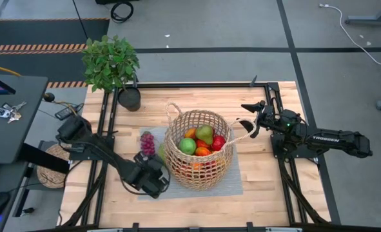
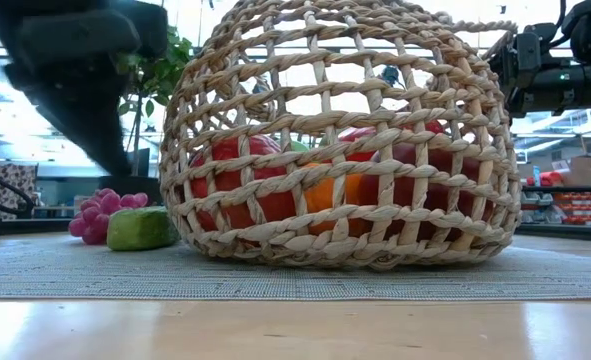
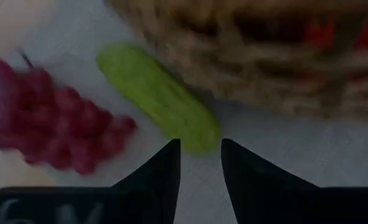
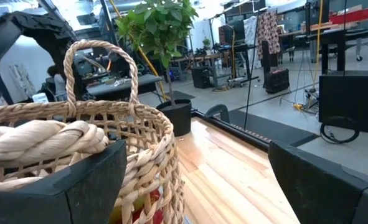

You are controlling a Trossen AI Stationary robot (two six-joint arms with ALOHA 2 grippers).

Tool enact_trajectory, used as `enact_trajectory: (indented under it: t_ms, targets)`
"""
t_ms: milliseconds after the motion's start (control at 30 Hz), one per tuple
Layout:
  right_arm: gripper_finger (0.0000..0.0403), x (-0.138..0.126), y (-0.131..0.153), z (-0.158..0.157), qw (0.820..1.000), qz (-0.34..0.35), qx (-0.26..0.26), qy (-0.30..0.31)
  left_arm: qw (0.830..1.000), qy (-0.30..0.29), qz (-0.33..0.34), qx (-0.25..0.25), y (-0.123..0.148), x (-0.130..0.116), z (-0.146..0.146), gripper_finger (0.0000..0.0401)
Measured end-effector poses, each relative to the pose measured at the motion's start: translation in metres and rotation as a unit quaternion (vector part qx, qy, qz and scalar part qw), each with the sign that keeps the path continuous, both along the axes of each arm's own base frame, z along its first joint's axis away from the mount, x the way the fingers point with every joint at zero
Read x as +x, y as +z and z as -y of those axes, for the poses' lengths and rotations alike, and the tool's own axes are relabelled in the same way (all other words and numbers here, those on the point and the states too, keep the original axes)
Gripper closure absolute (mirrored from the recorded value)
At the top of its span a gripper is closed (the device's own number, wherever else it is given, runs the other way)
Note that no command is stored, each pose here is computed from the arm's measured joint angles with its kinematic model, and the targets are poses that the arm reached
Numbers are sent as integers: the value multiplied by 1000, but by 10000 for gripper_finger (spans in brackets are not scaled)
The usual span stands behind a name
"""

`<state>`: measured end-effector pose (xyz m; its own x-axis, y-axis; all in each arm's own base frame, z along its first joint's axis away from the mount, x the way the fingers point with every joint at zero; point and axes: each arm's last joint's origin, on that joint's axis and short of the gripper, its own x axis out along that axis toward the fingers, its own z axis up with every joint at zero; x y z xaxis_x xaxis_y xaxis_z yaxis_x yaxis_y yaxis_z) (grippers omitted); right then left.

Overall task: Build produce basket
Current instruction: Put the green cucumber into the brown basket

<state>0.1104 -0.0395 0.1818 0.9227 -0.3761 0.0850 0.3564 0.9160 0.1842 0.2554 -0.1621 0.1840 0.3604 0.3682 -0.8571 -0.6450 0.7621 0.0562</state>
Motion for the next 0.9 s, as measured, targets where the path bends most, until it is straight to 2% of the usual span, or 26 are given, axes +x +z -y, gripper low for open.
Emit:
enact_trajectory:
  t_ms: [67, 200, 300, 467, 600, 733, 900]
  targets:
    - [9, 0, 0, 0, 1000, 0, 0, 0, 1000, -1, -1, 25, 0, 6, 4, 282]
    - [9, 0, 0, 0, 1000, 0, 0, 0, 1000, 9, 0, 25, -7, 12, 7, 266]
    - [9, 0, 0, 0, 1000, 0, 0, 0, 999, 30, 11, 19, -8, 12, 7, 226]
    - [9, 0, 0, 0, 1000, 0, 0, 0, 999, 43, 18, 14, -9, 13, 7, 135]
    - [9, 0, 0, 0, 1000, 0, 0, 0, 998, 53, 14, 22, -21, 7, 1, 85]
    - [9, 0, 0, 0, 1000, 0, 0, 0, 996, 81, 25, 30, -37, -2, -6, 73]
    - [9, 0, 0, 0, 1000, 0, 0, 0, 994, 85, 69, 27, -53, -5, -10, 83]
